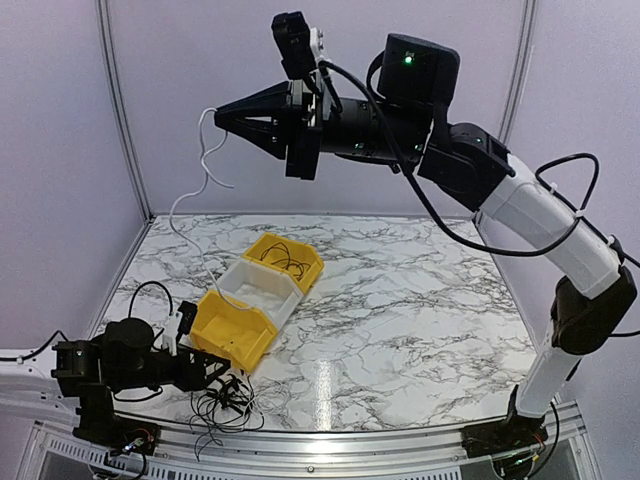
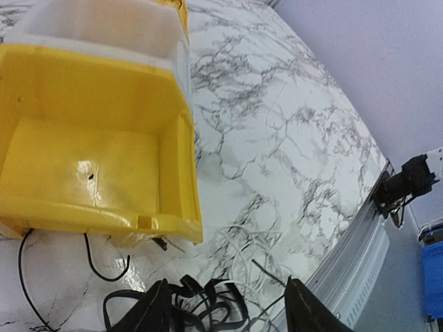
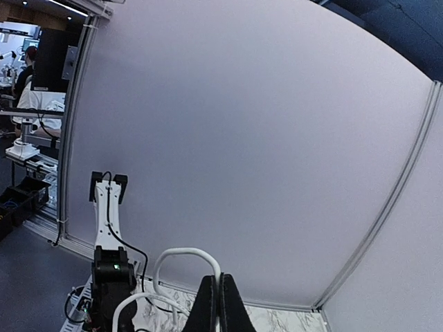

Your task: Untangle the cables

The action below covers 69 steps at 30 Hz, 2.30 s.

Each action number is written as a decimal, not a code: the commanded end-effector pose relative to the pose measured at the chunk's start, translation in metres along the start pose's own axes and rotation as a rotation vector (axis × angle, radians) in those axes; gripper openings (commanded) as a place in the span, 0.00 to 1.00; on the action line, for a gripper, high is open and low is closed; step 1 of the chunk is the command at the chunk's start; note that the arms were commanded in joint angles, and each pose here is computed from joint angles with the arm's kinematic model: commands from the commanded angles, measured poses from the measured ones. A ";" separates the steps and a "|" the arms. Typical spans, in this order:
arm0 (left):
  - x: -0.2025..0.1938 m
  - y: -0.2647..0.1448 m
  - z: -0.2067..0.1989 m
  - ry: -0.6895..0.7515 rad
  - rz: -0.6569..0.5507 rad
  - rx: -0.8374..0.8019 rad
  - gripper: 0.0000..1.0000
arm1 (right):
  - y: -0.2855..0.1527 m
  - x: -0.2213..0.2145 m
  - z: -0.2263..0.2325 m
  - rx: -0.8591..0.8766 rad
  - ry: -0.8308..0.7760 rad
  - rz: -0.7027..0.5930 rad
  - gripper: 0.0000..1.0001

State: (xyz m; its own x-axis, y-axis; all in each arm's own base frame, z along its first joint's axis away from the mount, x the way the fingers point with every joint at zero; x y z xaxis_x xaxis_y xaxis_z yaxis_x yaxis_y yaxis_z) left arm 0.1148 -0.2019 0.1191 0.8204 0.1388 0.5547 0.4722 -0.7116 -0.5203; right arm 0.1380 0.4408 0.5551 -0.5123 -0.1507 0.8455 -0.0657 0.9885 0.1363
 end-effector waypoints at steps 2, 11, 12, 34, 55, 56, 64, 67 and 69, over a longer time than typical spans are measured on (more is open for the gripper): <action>0.050 -0.034 -0.023 -0.012 -0.178 0.043 0.64 | -0.009 -0.035 -0.018 -0.088 -0.007 0.066 0.00; 0.120 -0.100 -0.029 -0.123 -0.533 0.204 0.72 | -0.002 -0.105 -0.001 -0.060 0.028 0.181 0.00; 0.126 -0.105 -0.030 -0.123 -0.560 0.230 0.74 | 0.000 -0.113 0.001 -0.053 0.037 0.191 0.00; 0.232 -0.103 -0.075 -0.131 -0.628 0.434 0.99 | 0.018 -0.262 0.006 -0.068 0.177 0.397 0.00; 0.265 -0.103 -0.075 -0.103 -0.613 0.447 0.99 | 0.026 -0.224 -0.013 -0.073 0.203 0.308 0.00; 0.266 -0.103 -0.075 -0.113 -0.623 0.445 0.99 | 0.026 -0.228 -0.012 -0.071 0.210 0.311 0.00; 0.268 -0.109 -0.059 -0.111 -0.687 0.550 0.99 | 0.033 -0.227 -0.020 -0.088 0.186 0.295 0.00; 0.271 -0.119 -0.064 -0.090 -0.727 0.523 0.99 | 0.032 -0.244 -0.015 -0.087 0.188 0.338 0.00; 0.274 -0.123 -0.068 -0.076 -0.741 0.506 0.99 | 0.030 -0.263 -0.005 -0.066 0.204 0.374 0.00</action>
State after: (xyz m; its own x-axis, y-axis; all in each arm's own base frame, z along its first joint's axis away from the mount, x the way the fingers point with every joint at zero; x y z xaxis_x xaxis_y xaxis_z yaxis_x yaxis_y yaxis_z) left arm 0.2635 -0.1325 0.3634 0.3222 0.5024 0.8023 0.9375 -0.0519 -0.3441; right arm 0.2681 0.5088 0.3548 -0.3083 0.1775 0.9346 0.1344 0.9807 -0.1420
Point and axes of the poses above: each gripper's point midway between its finger pads, its own y axis out along the fingers, its own z axis along the line the jaws close on, x = y × z, the point moved 4 cm from there along -y, back along the fingers, and after that the axes turned 12 degrees about -y, right-handed, at the moved point
